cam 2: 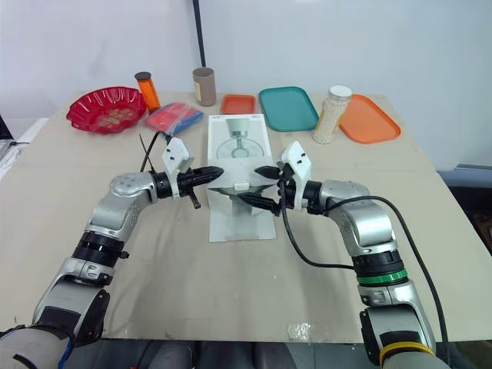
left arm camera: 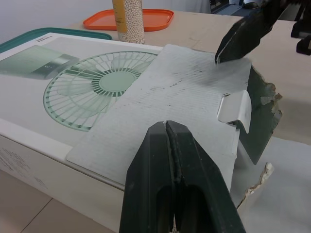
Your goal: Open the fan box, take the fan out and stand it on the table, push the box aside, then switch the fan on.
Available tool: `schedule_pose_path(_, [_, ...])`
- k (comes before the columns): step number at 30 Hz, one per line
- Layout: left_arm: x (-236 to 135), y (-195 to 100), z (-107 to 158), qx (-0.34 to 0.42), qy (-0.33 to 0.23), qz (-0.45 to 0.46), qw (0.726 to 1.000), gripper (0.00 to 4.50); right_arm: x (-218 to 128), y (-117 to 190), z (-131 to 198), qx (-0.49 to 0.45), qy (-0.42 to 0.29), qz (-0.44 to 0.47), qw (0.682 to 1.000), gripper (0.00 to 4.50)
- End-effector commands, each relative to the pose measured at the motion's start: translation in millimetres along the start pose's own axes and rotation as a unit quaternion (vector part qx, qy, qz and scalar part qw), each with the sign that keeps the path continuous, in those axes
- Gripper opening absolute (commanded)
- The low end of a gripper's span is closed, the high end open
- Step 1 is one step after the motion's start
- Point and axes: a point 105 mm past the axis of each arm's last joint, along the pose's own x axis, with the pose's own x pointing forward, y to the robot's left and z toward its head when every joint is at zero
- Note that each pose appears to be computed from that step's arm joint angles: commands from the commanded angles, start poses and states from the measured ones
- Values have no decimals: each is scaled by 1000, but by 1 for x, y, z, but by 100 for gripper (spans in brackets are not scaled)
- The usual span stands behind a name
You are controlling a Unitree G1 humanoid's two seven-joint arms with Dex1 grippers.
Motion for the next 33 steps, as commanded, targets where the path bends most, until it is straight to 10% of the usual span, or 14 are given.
schedule_pose_path(1, [-3, 4, -1, -4, 1, 6, 1000, 0, -2, 0, 30, -55, 26, -40, 997, 283])
schedule_pose_path(8, [-4, 5, -1, -3, -1, 11, 1000, 0, 6, 20, 28, -156, 97, -25, 983, 5])
schedule_pose_path(33, [4, 2, -4, -5, -12, 6, 1000, 0, -37, -11, -27, -271, 269, -63, 922, 5])
